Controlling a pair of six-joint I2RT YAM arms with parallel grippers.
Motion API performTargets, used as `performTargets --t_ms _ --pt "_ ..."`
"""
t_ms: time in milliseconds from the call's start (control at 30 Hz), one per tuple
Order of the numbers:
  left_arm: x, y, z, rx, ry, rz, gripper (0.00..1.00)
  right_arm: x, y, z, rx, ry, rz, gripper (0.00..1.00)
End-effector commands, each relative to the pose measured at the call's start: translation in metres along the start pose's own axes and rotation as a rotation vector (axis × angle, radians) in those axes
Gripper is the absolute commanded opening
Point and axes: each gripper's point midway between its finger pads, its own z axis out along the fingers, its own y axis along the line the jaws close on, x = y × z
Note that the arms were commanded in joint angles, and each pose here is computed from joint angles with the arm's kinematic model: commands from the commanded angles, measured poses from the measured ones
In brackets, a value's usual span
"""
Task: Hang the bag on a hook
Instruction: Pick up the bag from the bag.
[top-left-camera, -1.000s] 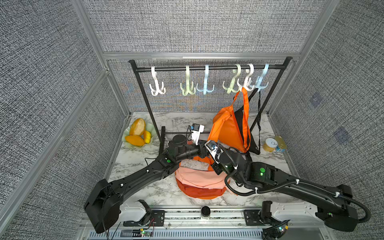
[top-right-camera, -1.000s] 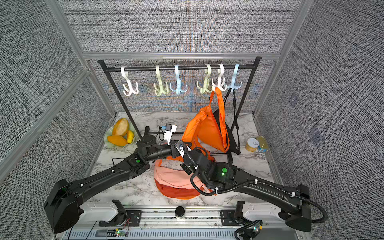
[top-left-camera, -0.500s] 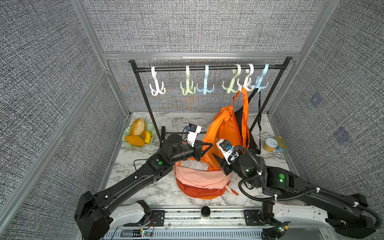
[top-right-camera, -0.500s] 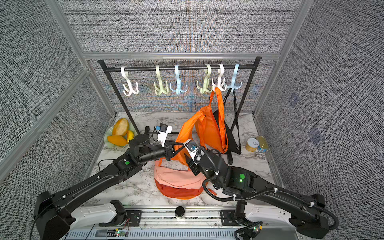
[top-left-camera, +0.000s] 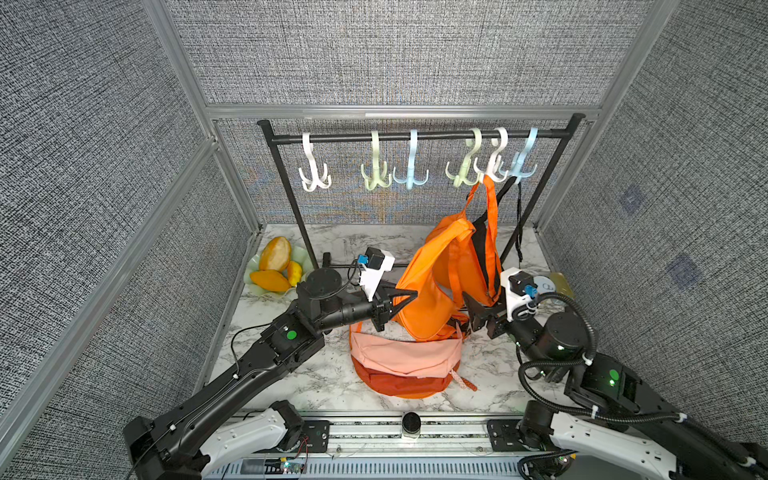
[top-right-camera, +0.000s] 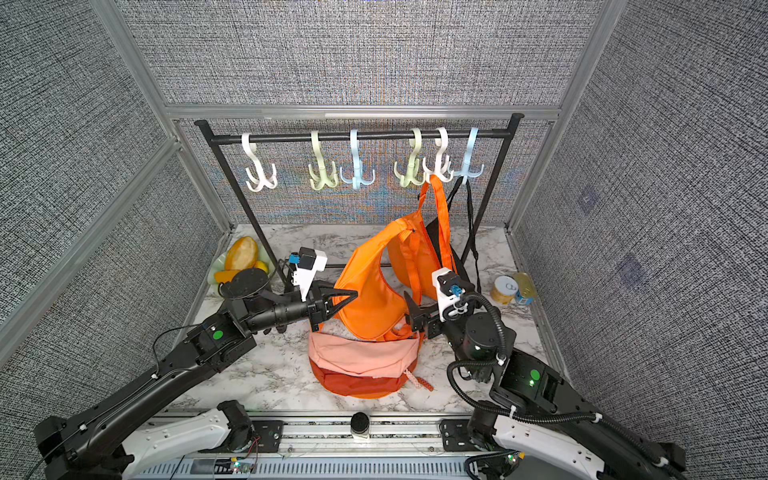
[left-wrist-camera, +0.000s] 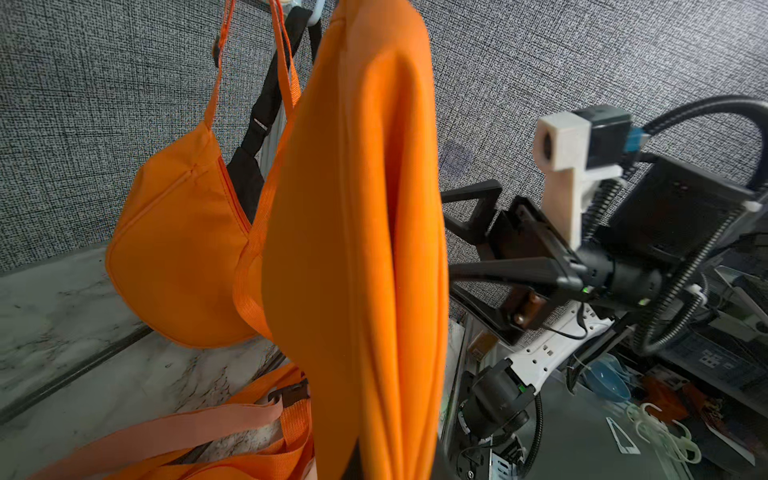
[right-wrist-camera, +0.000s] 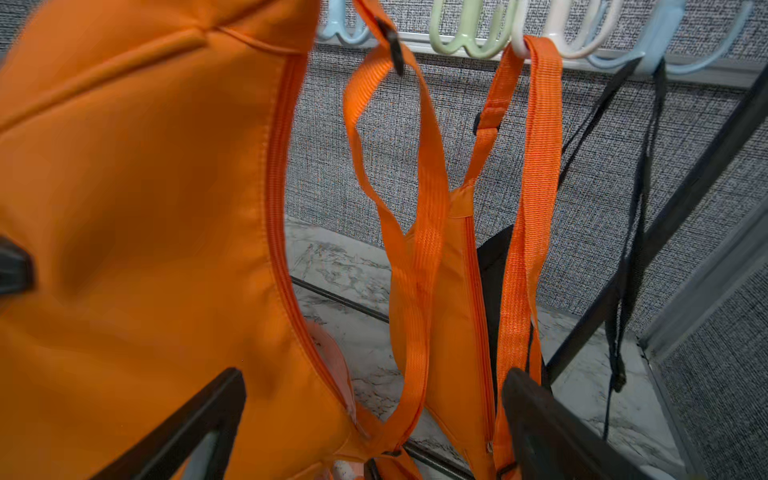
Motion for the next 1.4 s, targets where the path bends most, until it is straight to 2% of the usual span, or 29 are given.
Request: performTargets --t_ms 0,133,300,567,900,933,1133,1367 --pt "-0.002 -0.007 -0.006 0.018 -0.003 0.031 0.00 0.003 0.005 0.007 -0.077 0.012 0.046 0.99" --pt "-0.004 -0.010 -0.013 0.017 -0.016 0.030 0.00 0.014 -0.004 0.023 -0.072 0.030 0.067 0.99" --pt "-0.008 -0.016 -0.020 0.019 -0.022 0.037 0.00 0.035 0.004 0.051 -0.153 0.101 0.057 0.99" --pt "-0.007 -0.018 -0.027 0.012 -0.023 0.046 0.00 0.037 0.011 0.081 -0.250 0.113 0.056 0.99" --pt "-0.008 -0.022 -0.032 0.020 -0.028 0.054 0.00 0.022 0.008 0.104 -0.271 0.067 0.061 0.99" --pt "-0.008 -0.022 -0.033 0.017 -0.029 0.055 0.00 0.009 0.007 0.104 -0.267 0.042 0.055 0.99" --pt "-0.007 -0.023 -0.036 0.018 -0.032 0.053 0.00 -0.007 0.006 0.111 -0.284 0.022 0.033 0.99" --pt "-0.012 -0.028 -0.043 0.027 -0.059 0.056 0.00 -0.024 0.004 0.119 -0.298 0.002 0.024 0.93"
